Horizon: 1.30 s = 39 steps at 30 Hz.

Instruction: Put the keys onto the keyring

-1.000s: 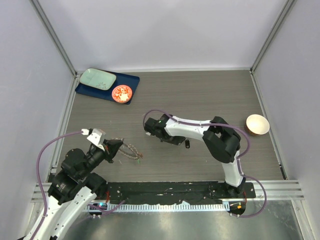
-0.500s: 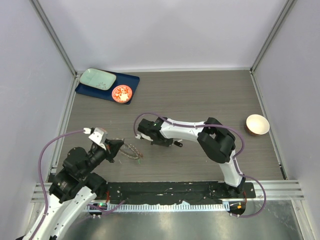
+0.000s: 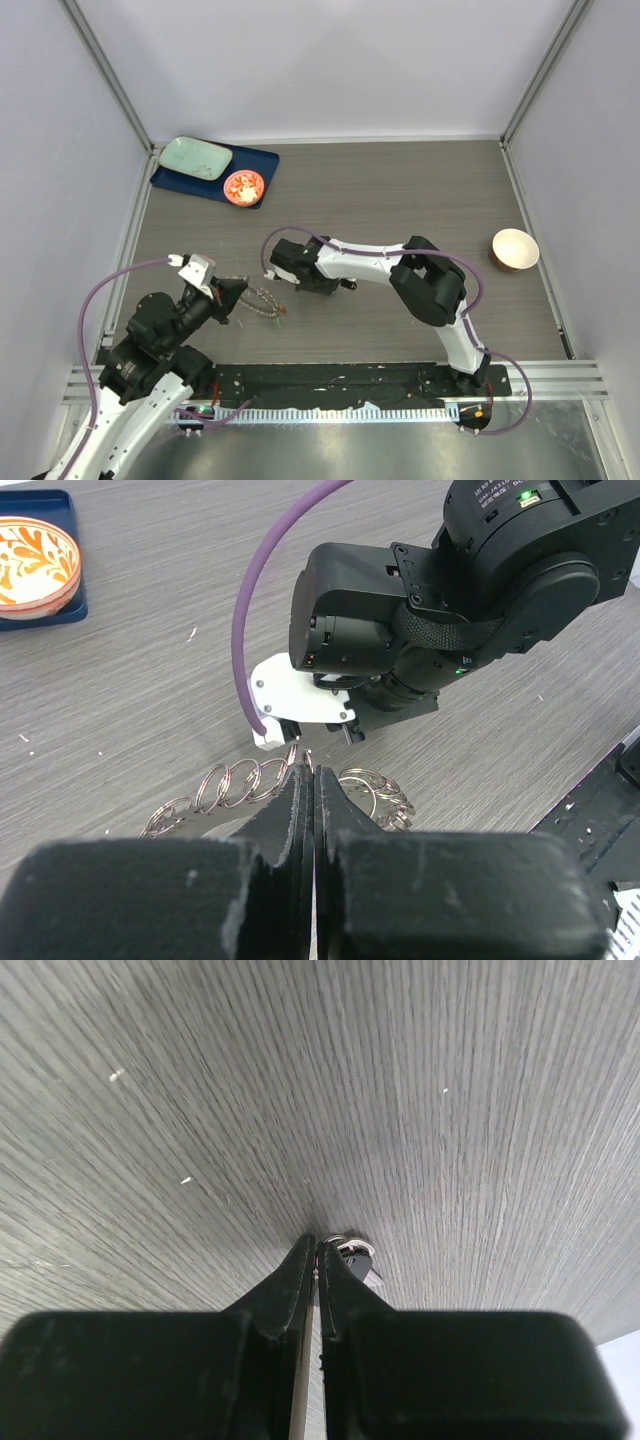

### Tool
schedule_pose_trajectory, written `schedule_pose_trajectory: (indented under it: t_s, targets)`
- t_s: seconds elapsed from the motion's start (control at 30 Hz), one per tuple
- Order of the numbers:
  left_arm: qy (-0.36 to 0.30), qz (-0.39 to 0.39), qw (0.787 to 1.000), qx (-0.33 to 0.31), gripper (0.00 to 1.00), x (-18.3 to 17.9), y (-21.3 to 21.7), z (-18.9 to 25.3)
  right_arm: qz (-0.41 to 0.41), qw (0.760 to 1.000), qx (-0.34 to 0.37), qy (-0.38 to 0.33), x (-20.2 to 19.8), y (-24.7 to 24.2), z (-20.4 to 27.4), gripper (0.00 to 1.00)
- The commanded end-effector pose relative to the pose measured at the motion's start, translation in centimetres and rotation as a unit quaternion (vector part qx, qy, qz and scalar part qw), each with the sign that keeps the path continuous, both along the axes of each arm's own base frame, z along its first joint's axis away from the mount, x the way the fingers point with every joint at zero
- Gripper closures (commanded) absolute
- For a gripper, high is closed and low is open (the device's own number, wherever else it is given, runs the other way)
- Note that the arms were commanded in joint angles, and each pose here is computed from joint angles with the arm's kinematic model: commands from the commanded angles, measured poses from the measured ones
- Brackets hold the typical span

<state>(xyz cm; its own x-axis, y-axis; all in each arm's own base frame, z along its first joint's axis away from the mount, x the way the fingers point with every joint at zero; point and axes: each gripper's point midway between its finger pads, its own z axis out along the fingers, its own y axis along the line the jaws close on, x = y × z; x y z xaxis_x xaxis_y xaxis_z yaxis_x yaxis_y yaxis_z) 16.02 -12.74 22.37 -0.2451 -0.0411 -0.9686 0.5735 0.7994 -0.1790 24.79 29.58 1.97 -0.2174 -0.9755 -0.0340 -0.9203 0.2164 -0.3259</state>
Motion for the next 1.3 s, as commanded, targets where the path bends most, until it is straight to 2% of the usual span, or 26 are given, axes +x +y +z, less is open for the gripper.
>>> schedule_pose_trajectory:
  t_s: [0.0,0.33,0.53,0.67,0.8,0.83,0.9,0.93,1.0,1.03,1.1,1.13,1.17,1.2,1.27]
  targets:
    - [-0.030,-0.005,0.999,-0.028,1.00,0.4,-0.5,2.2,0.009,1.000,0.026,-0.001,0.3,1.9,0.3,0.90]
    - [-0.026,-0.008,0.999,-0.029,1.00,0.4,-0.7,2.1,-0.002,0.999,0.050,0.006,1.0,3.3,1.7,0.89]
    - [-0.026,-0.007,0.999,-0.029,1.00,0.5,-0.7,2.1,-0.026,0.998,0.060,-0.015,3.0,3.3,2.3,0.69]
    - [-0.026,-0.007,0.999,-0.030,1.00,0.5,-0.7,2.1,-0.041,0.995,0.085,-0.017,3.7,3.4,3.2,0.62]
    - [-0.026,-0.005,0.999,-0.030,1.00,0.5,-0.6,2.1,-0.063,0.986,0.145,-0.051,4.9,3.7,5.8,0.59]
    - [-0.027,-0.006,0.999,-0.031,1.00,0.5,-0.6,2.2,-0.072,0.984,0.152,-0.053,4.8,3.2,5.5,0.56]
    - [-0.027,-0.004,0.999,-0.030,1.00,0.5,-0.6,2.2,-0.084,0.965,0.233,-0.088,5.9,3.9,8.8,0.51]
    - [-0.028,-0.004,0.999,-0.030,1.00,0.5,-0.6,2.2,-0.097,0.961,0.246,-0.082,5.2,2.9,8.0,0.47]
    - [-0.028,-0.004,0.999,-0.031,1.00,0.5,-0.5,2.2,-0.113,0.927,0.340,-0.108,6.2,3.3,11.1,0.45]
    - [-0.029,-0.004,0.999,-0.030,1.00,0.5,-0.5,2.2,-0.127,0.926,0.342,-0.096,5.3,2.1,9.4,0.42]
    - [-0.029,-0.004,0.999,-0.031,1.00,0.5,-0.5,2.2,-0.165,0.897,0.397,-0.099,6.0,1.1,10.5,0.43]
    - [-0.030,-0.003,0.999,-0.032,1.00,0.4,-0.5,2.3,-0.180,0.897,0.394,-0.085,5.3,0.0,8.8,0.43]
    - [-0.030,-0.003,0.999,-0.032,1.00,0.4,-0.5,2.3,-0.198,0.884,0.415,-0.082,5.5,-0.2,8.8,0.43]
    - [-0.030,-0.004,0.999,-0.032,1.00,0.5,-0.5,2.3,-0.198,0.884,0.418,-0.064,4.5,-0.8,7.8,0.43]
    - [-0.029,-0.004,0.999,-0.031,1.00,0.5,-0.5,2.2,-0.224,0.866,0.445,-0.051,4.6,-1.1,7.4,0.43]
